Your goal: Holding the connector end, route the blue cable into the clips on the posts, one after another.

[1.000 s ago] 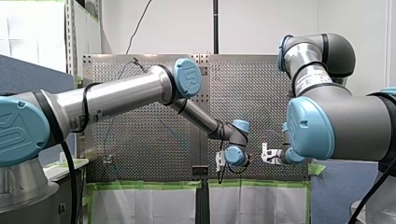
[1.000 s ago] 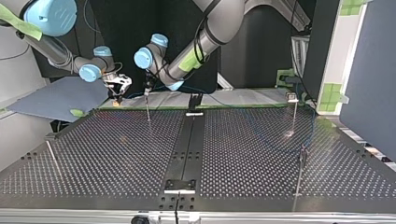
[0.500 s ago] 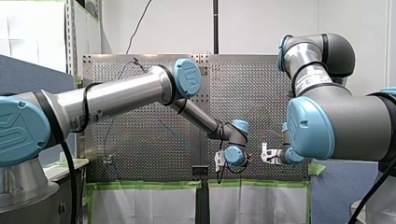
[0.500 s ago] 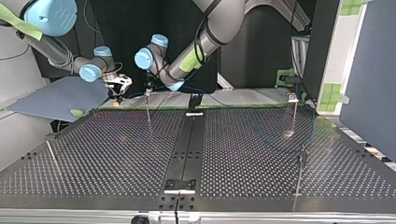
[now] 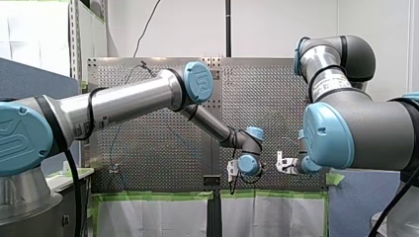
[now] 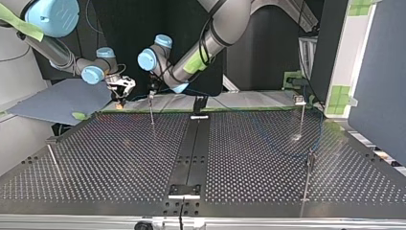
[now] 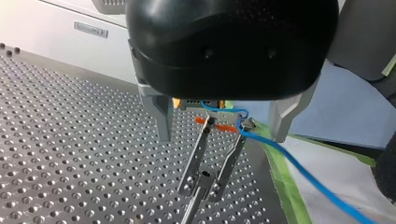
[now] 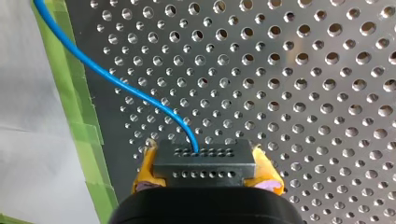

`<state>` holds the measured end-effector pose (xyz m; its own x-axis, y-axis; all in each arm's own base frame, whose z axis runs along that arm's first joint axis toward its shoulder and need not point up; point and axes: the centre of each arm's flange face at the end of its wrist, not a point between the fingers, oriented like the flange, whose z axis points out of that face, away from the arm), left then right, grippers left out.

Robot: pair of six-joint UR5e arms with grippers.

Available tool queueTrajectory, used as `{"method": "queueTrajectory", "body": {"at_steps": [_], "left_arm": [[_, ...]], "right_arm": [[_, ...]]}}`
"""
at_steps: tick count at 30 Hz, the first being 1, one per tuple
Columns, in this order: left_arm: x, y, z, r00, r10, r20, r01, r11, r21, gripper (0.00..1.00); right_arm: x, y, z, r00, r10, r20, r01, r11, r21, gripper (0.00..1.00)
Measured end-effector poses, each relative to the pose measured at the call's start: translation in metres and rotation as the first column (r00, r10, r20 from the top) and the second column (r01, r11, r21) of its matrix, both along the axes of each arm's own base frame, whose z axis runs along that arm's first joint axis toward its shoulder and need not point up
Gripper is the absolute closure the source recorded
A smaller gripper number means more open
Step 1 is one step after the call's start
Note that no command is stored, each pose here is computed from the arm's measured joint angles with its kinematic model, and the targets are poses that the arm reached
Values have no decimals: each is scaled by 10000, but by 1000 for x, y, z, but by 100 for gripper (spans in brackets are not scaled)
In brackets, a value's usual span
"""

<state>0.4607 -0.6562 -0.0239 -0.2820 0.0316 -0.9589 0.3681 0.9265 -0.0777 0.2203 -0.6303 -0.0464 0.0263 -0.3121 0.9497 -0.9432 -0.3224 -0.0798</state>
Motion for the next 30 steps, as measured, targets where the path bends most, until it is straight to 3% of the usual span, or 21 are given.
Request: {"method": "queueTrajectory", "body": {"at_steps": [6,10,15,18,24,30], "left_arm": [[-11,-5,-1,10000,51,4,-51,9999,102,0],[-21,-7,5,10000,-1,-3,1,9999,137,0],[-21,-3,25,9997,19,225,-16,9999,-141,0],[-22,1,37,9995,88,299,-82,9997,-211,0],[-24,12,62,9988,332,361,-320,9989,-337,0],[-34,23,82,9983,489,318,-479,9984,-302,0]], "right_arm": [[-4,9,-6,9995,247,-174,-245,9996,135,100],[-3,21,-9,9978,622,-208,-616,9978,255,100],[-1,31,0,9954,945,-150,-942,9953,206,100],[-2,35,9,9954,948,-110,-947,9955,94,100],[-5,47,28,9977,677,-6,-677,9977,-13,100],[-1,58,51,9976,692,9,-692,9974,-178,100]]}}
